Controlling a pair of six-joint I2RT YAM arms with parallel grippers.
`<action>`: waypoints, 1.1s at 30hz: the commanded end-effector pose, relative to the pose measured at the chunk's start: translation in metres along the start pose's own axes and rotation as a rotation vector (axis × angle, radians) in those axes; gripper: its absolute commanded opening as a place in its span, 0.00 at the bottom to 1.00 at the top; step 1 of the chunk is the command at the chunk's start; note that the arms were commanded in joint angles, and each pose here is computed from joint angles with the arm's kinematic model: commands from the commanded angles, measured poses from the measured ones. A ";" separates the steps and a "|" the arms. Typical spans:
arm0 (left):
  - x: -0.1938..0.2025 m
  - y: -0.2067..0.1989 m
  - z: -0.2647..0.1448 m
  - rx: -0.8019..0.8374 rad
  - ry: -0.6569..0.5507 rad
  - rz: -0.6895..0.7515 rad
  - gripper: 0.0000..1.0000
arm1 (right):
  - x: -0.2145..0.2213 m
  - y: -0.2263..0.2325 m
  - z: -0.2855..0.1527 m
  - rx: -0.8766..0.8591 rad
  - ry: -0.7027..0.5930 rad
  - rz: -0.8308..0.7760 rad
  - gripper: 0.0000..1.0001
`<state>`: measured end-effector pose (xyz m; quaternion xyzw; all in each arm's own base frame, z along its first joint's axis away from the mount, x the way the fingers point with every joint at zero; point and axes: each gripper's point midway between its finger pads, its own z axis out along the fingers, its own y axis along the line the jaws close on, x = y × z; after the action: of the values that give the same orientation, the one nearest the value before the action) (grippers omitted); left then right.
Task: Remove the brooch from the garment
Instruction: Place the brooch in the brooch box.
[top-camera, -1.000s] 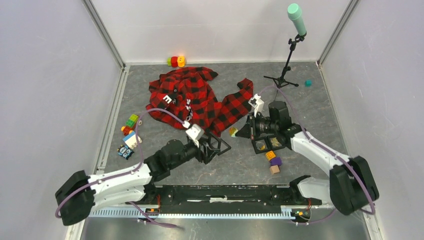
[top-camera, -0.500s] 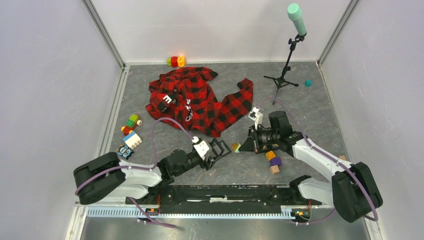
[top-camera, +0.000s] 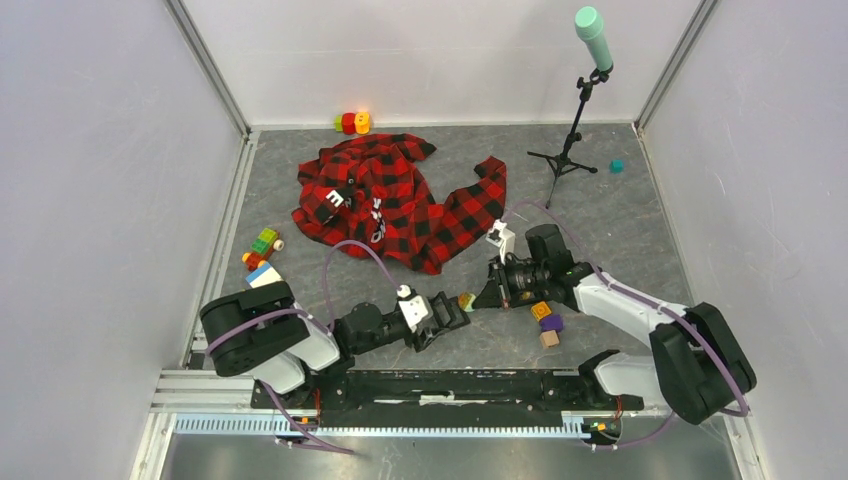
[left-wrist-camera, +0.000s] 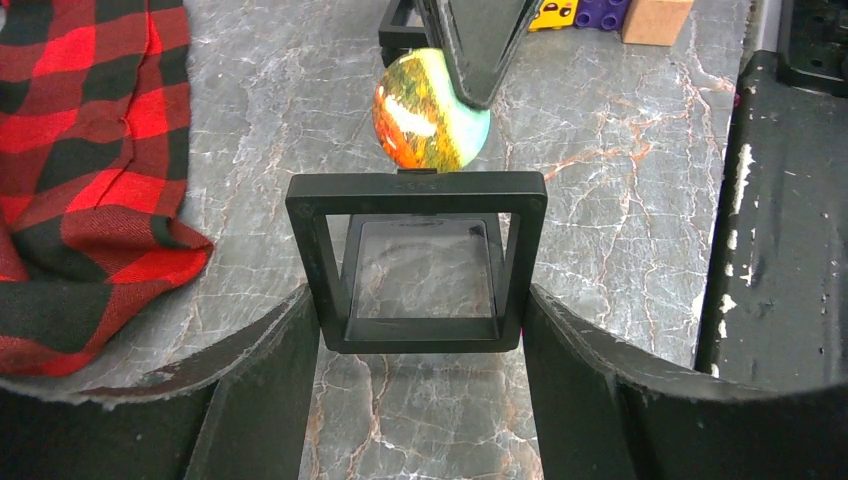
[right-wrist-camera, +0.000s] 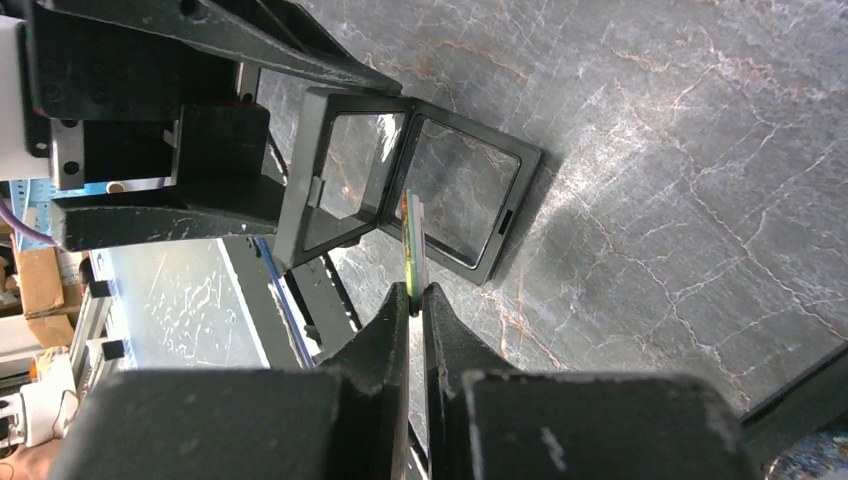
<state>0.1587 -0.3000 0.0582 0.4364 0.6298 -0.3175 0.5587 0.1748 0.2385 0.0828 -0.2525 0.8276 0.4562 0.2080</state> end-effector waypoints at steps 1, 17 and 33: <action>-0.022 -0.008 0.006 0.050 -0.098 0.057 0.64 | 0.002 -0.001 0.009 -0.021 0.013 -0.005 0.00; -0.014 -0.007 0.005 0.055 -0.067 0.087 0.63 | 0.017 0.008 0.032 -0.071 0.100 0.053 0.00; -0.012 -0.015 0.006 0.102 -0.061 0.108 0.61 | 0.013 0.008 0.045 -0.073 0.104 0.051 0.00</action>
<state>0.1487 -0.3052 0.0531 0.4700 0.6086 -0.3288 0.5482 0.1464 0.2667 0.0464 -0.2550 0.8356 0.4739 0.1106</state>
